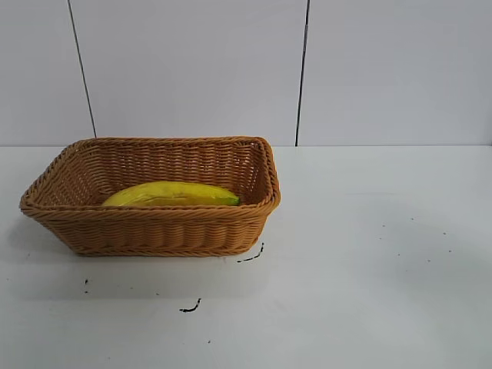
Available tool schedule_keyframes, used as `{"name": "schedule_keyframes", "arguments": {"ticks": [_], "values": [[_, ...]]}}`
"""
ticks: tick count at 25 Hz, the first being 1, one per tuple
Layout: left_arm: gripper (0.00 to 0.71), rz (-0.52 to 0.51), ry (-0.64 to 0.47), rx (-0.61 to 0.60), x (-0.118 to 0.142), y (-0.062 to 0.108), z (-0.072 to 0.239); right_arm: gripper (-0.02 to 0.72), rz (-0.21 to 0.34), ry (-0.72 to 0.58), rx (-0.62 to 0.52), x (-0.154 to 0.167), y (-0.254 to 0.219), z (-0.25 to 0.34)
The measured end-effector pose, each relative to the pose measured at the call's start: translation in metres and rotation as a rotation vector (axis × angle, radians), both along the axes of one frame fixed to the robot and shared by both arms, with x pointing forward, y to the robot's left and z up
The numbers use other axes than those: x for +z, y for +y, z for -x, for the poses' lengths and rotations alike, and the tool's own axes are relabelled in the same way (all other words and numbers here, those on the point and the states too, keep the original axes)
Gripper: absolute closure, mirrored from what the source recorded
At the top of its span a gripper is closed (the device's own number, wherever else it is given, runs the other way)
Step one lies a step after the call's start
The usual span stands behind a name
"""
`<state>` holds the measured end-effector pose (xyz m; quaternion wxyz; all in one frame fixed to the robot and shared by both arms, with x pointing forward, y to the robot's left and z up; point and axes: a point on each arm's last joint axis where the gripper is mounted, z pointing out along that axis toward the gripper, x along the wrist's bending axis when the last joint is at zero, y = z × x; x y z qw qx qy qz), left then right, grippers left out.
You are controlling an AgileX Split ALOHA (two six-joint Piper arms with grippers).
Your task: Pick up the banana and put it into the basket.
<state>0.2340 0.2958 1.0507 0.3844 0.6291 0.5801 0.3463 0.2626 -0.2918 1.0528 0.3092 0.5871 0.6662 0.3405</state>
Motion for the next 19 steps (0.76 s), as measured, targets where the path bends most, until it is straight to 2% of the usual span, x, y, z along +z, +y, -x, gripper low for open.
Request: {"name": "schedule_keyframes", "arguments": {"ticks": [7, 19], "values": [[0.020, 0.000, 0.000, 0.000, 0.000, 0.000, 0.000, 0.011, -0.007, -0.176, 0.001, 0.002, -0.001, 0.027], [0.020, 0.001, 0.000, -0.001, 0.000, 0.000, 0.000, 0.011, -0.011, -0.177, 0.003, 0.002, 0.000, 0.028]]}}
